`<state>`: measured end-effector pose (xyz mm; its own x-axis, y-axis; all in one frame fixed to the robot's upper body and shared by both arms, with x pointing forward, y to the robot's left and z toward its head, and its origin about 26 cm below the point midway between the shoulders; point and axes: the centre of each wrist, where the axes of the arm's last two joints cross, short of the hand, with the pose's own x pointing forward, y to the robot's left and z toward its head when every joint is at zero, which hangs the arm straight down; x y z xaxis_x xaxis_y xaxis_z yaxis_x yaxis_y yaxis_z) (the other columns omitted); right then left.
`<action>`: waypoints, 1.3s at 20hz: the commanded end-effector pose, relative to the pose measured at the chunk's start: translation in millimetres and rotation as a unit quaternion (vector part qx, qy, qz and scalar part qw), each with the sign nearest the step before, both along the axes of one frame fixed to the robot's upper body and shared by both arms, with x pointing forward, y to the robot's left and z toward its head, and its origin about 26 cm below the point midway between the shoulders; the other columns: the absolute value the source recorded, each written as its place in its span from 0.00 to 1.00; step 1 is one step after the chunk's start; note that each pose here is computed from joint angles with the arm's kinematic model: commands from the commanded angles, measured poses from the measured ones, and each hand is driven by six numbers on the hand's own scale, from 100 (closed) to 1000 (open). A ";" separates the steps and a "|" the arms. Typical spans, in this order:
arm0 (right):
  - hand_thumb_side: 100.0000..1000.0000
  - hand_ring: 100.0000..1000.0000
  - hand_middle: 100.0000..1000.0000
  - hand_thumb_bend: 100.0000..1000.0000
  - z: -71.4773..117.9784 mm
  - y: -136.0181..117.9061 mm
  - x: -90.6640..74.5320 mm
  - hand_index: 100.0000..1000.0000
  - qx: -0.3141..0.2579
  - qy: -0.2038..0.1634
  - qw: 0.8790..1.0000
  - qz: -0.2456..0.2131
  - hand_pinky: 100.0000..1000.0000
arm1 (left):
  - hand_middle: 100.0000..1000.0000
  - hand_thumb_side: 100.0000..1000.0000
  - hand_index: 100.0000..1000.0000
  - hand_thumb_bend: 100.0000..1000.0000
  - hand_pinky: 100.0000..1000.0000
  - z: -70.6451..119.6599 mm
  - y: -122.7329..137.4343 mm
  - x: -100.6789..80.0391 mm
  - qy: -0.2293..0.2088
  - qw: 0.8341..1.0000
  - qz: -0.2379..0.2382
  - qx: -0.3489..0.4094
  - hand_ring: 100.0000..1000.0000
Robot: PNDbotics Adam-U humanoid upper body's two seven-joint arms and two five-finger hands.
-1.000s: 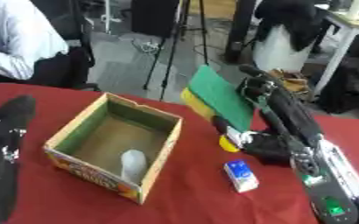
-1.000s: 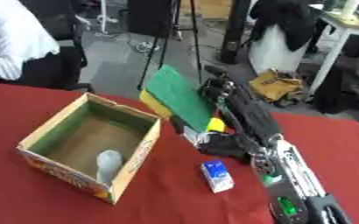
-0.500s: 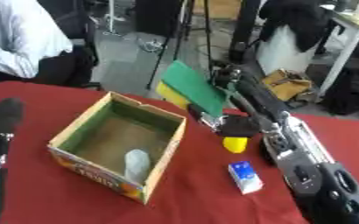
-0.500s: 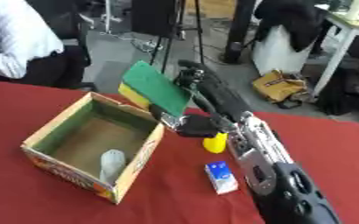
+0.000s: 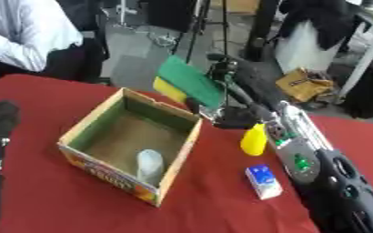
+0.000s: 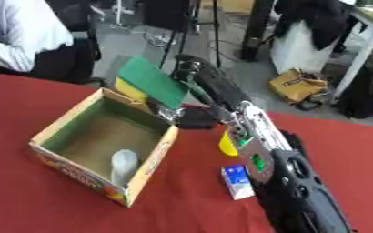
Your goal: Pick up objects on the table and place them in the box.
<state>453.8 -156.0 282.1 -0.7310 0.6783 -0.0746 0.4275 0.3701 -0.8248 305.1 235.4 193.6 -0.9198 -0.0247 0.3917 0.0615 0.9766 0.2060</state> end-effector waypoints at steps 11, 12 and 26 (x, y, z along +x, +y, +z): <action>0.94 0.94 0.46 0.17 14.8 -22.5 27.2 0.58 -0.035 -0.004 0.998 -0.048 0.95 | 0.87 0.86 0.81 0.00 1.00 13.2 -13.8 -0.5 -0.024 0.999 -0.042 -0.002 0.94; 0.93 0.94 0.46 0.18 14.8 -24.6 28.6 0.58 -0.036 -0.004 0.998 -0.051 0.95 | 0.87 0.86 0.81 0.00 1.00 13.6 -14.6 -0.4 -0.025 0.999 -0.044 -0.003 0.94; 0.92 0.94 0.45 0.17 19.2 -48.0 41.6 0.57 -0.027 -0.038 0.996 -0.073 0.95 | 0.87 0.87 0.81 0.00 1.00 21.5 -24.7 1.2 -0.041 0.996 -0.075 -0.003 0.94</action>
<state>496.2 -196.1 283.6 -0.6334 0.7624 -0.1324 0.4897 0.2625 -0.8315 309.0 213.5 207.6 -0.9333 0.1022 0.3444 0.1811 0.9618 0.2054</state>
